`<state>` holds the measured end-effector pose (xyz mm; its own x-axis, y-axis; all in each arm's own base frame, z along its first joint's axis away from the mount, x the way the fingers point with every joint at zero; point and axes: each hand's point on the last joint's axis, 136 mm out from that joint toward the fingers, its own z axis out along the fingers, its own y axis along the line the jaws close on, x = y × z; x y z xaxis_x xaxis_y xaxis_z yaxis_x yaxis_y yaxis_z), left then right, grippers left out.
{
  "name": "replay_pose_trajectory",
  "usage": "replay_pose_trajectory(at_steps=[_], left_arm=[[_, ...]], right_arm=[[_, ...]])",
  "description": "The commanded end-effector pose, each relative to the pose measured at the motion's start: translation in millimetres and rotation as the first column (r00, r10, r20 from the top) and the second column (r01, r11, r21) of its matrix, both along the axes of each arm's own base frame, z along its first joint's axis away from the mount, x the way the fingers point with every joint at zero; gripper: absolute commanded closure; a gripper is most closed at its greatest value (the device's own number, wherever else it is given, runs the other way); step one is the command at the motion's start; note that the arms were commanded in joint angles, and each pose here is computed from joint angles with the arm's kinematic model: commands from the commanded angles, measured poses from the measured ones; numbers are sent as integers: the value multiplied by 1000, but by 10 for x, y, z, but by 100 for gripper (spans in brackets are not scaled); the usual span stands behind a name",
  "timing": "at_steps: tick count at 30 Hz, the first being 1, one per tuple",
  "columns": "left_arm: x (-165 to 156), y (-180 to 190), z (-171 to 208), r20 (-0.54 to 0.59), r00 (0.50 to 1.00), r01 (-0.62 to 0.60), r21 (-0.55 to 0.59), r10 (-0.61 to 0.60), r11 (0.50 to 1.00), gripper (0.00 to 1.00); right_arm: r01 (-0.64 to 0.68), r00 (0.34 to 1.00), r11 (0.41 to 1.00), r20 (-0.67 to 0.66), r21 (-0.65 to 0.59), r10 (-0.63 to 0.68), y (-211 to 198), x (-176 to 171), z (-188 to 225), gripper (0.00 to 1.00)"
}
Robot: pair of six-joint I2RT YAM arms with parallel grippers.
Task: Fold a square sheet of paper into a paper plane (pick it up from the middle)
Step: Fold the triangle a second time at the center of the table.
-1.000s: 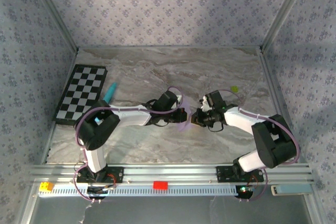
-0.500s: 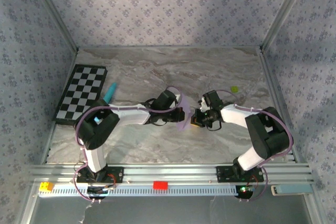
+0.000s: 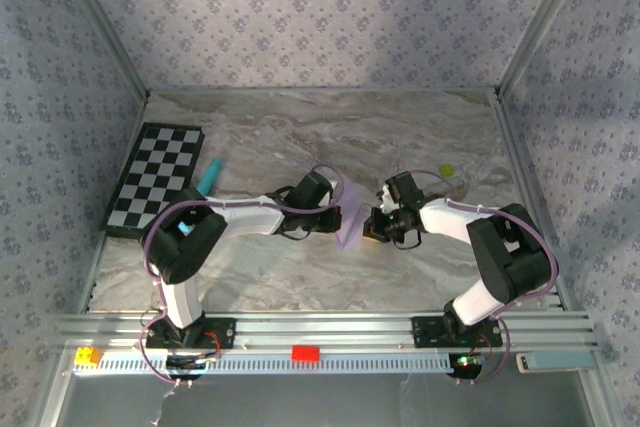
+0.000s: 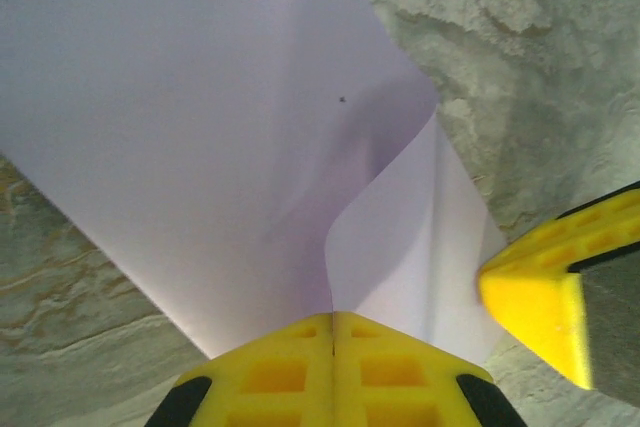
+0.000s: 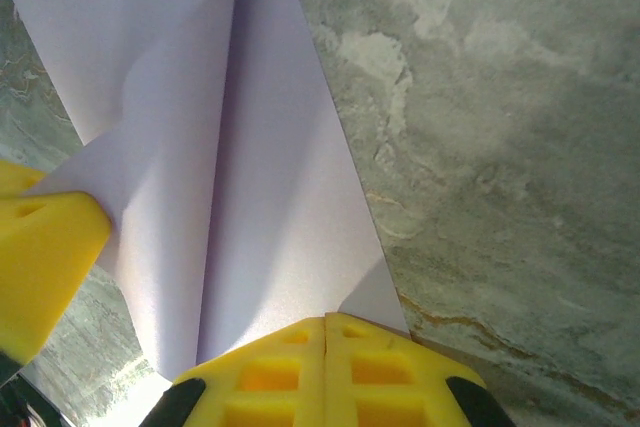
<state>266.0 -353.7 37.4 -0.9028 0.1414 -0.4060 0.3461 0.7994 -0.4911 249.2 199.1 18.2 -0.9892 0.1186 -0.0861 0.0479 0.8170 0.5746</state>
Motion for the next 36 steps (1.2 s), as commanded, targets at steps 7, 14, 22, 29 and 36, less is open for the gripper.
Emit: replay_pose_trajectory(at_steps=[7, 14, 22, 29, 36], left_arm=[[137, -3, -18, 56, 998, 17, 67, -20, 998, 100], [161, 27, -32, 68, 997, 18, 97, -24, 995, 100], [153, 49, -61, 64, 998, 14, 111, -22, 994, 100], [167, 50, -65, 66, 998, 9, 113, -16, 994, 100], [193, 21, -48, 79, 997, 17, 110, -25, 994, 99]], right_arm=[[-14, 998, 998, -63, -63, 10, -77, -148, -136, 95], [-18, 998, 998, -67, -64, 14, -76, -158, -144, 95], [-18, 998, 998, -67, -65, 14, -71, -152, -135, 95], [-18, 997, 998, -70, -66, 14, -77, -164, -145, 95], [-19, 997, 998, -71, -65, 14, -75, -163, -145, 95]])
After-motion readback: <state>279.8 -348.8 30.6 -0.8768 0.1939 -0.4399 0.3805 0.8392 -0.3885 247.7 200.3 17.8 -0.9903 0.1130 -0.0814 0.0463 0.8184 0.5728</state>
